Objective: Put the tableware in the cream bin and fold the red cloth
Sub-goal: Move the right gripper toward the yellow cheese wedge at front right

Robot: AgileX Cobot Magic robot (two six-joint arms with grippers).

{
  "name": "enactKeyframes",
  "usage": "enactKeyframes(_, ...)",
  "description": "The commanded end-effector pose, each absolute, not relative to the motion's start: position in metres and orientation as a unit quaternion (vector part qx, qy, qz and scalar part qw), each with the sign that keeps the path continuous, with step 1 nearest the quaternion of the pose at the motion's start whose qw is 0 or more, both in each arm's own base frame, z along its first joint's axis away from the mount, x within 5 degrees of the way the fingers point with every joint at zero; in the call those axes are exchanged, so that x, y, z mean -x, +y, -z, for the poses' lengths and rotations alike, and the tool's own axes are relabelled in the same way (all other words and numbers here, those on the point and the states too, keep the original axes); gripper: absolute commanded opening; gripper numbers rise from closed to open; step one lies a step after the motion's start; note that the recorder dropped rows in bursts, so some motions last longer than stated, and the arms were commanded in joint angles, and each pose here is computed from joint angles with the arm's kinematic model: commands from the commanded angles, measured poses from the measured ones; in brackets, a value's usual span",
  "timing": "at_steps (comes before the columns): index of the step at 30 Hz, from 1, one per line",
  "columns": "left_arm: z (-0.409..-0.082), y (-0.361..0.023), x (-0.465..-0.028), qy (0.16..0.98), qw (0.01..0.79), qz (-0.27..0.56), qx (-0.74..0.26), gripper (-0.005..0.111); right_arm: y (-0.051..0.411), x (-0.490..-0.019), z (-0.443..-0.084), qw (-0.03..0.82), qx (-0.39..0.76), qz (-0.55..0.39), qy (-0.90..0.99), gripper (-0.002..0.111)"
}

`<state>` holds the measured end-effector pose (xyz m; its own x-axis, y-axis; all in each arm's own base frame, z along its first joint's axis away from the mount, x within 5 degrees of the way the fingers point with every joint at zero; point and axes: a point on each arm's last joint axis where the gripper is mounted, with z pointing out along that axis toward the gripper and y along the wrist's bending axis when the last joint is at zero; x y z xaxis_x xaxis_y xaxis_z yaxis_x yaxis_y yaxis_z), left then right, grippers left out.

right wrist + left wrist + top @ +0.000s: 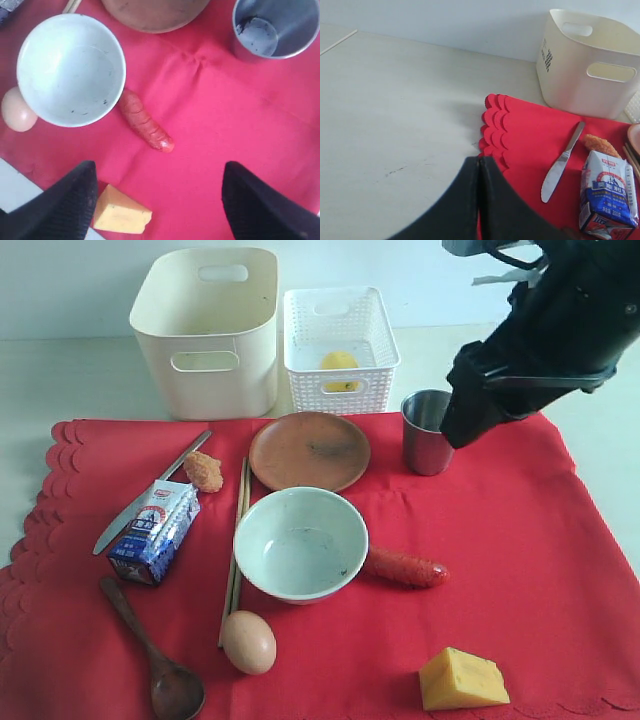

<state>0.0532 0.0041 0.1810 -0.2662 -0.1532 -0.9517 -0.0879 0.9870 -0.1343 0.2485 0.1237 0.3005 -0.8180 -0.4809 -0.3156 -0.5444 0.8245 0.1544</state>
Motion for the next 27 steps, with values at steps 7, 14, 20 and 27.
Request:
enactKeyframes(7, -0.181, 0.004, -0.053, 0.793, 0.604, 0.027, 0.070, 0.000, 0.115, -0.205, -0.303, 0.137, 0.301, -0.168, 0.929, 0.067)
enactKeyframes(14, -0.181, 0.004, -0.053, 0.793, 0.604, 0.027, 0.070, 0.000, 0.115, -0.187, -0.296, 0.106, 0.360, -0.192, 0.907, 0.067)
enactKeyframes(20, -0.181, 0.004, -0.053, 0.793, 0.604, 0.027, 0.070, 0.000, 0.116, -0.184, -0.285, 0.103, 0.428, -0.199, 0.876, 0.067)
enactKeyframes(27, -0.181, 0.004, -0.053, 0.793, 0.604, 0.027, 0.070, 0.000, 0.116, -0.183, -0.264, 0.100, 0.583, -0.186, 0.785, 0.067)
